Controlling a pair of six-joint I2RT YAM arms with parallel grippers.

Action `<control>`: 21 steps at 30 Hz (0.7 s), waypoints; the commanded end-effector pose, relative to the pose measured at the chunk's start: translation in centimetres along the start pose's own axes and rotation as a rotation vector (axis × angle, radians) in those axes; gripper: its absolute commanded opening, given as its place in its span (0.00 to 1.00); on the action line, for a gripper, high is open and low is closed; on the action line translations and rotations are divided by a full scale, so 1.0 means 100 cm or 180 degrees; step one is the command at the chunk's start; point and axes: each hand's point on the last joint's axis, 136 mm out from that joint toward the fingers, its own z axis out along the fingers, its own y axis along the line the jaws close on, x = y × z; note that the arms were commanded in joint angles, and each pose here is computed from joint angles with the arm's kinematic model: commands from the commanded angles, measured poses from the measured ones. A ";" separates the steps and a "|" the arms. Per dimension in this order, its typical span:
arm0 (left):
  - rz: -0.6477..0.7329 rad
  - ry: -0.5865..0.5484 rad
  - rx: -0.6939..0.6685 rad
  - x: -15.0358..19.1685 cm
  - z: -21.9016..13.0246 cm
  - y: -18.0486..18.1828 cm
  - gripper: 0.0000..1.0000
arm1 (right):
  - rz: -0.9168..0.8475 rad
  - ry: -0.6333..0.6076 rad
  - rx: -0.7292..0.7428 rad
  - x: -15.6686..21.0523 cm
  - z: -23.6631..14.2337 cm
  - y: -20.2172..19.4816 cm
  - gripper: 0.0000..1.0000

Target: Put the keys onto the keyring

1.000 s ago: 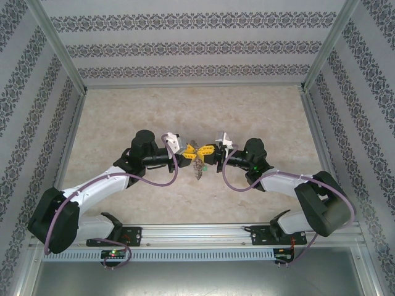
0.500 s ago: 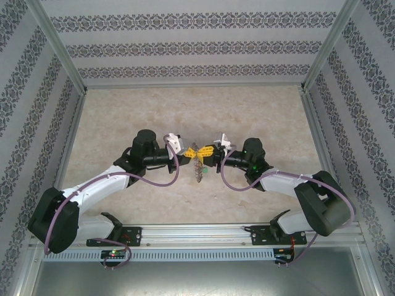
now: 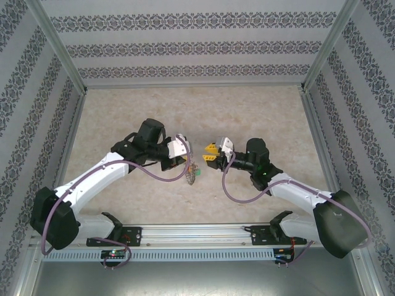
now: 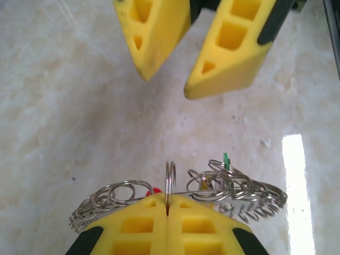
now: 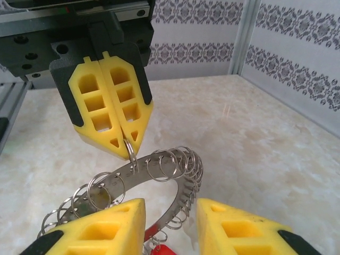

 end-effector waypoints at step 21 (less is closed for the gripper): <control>-0.0142 -0.0414 0.0194 -0.020 0.013 -0.020 0.00 | -0.0199 0.0138 -0.0315 0.012 0.019 0.024 0.27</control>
